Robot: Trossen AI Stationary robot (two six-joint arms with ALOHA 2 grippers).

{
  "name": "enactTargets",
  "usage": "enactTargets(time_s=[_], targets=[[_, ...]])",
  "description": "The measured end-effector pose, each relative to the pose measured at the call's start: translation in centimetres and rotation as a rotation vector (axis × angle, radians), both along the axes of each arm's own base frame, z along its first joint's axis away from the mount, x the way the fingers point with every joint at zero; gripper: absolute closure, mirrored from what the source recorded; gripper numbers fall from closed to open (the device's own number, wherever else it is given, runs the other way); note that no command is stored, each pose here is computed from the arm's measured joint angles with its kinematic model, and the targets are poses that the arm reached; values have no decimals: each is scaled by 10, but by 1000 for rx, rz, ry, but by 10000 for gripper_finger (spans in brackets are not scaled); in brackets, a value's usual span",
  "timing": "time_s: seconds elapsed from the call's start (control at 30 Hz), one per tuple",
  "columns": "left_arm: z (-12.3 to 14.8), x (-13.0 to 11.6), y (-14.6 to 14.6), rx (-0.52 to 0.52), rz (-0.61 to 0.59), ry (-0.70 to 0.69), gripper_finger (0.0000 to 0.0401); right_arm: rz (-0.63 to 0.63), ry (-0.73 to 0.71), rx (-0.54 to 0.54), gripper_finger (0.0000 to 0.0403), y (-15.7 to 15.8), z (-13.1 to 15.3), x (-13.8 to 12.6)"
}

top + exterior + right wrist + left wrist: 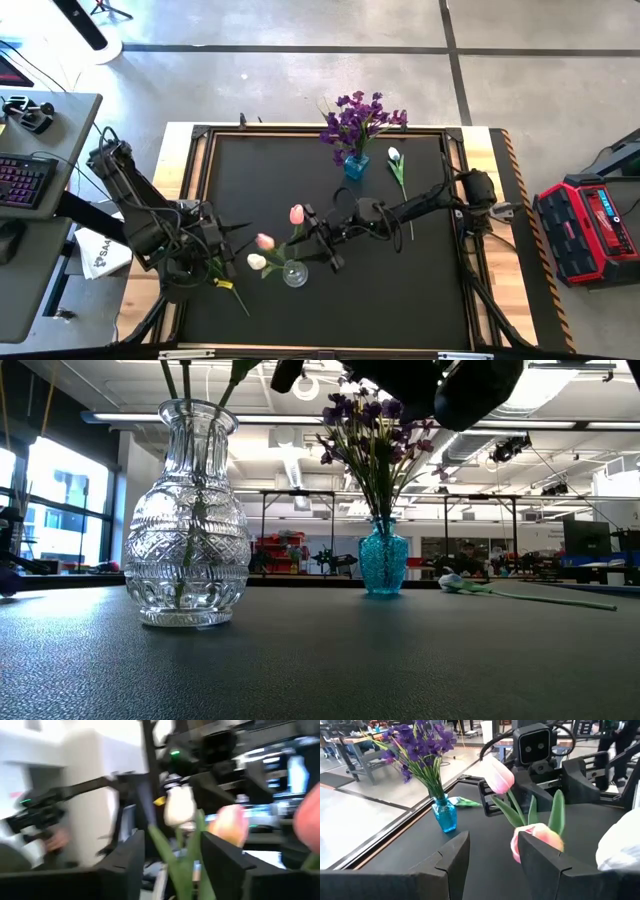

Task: Sort flowers into vase by color
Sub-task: Put the pink flower into the transparent vase, then put the dark violet flower into the blue vase

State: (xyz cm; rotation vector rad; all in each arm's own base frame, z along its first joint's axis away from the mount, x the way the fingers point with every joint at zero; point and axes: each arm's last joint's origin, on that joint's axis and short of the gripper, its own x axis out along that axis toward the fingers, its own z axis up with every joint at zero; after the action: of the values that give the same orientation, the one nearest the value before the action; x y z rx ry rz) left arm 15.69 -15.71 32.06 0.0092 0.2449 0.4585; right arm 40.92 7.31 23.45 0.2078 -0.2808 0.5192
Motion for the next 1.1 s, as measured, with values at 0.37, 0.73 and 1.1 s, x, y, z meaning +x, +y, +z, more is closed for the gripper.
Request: enactTargets(time_s=[0.37, 0.73, 1.1], targets=[[19, -20, -9, -11, -62, -111, 245, 394, 88, -109, 195, 6, 36, -23], [28, -31, -25, 54, -133, -135, 245, 230, 844, -381, 215, 28, 31, -94], [18, -31, -26, -11, -102, -154, 245, -446, 1475, -449, 222, 9, -16, -145]])
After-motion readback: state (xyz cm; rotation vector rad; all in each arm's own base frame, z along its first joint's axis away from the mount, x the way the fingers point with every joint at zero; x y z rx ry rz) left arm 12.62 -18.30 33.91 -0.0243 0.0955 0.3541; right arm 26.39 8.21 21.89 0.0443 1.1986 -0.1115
